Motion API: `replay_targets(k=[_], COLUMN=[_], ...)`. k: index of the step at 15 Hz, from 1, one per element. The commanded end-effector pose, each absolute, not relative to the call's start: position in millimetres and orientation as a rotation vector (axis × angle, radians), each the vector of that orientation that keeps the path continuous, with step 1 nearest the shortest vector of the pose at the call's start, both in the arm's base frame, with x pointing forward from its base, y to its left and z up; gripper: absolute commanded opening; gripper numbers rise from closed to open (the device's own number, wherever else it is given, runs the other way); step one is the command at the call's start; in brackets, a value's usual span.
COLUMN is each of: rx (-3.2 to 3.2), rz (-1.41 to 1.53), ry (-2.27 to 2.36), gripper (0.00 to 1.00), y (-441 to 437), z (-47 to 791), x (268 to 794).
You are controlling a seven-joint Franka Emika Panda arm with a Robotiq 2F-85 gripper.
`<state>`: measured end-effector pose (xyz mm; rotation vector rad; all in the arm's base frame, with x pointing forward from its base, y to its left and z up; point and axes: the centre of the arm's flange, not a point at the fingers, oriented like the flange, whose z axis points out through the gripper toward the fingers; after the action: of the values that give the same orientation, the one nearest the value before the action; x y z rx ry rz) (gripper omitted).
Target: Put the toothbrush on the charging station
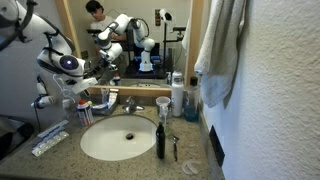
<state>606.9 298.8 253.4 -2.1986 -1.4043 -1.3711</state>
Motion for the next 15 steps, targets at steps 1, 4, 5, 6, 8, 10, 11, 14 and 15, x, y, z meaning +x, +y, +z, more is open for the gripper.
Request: replay_targets(k=[1,4,5,6,8,10,11,14,15], rx=[-2.265,-2.287,-2.284,-2.282,-2.274,-2.277,-2.278,-2.288,-2.292], rz=[-1.332,-1.291,-1.289,-1.286,-1.288,-1.278,-1.271,-1.254,-1.247], ry=[-1.362,-1.338,-1.332,-1.319,-1.313,-1.294,-1.289,-1.271,-1.263], gripper=[0.09,0.08,0.08,0.08,0.08,0.07,0.07,0.07,0.07], y=[306,310,312,315,317,321,323,327,327], z=[256,248,248,248,248,248,247,245,244], x=[603,596,596,595,594,593,592,589,588])
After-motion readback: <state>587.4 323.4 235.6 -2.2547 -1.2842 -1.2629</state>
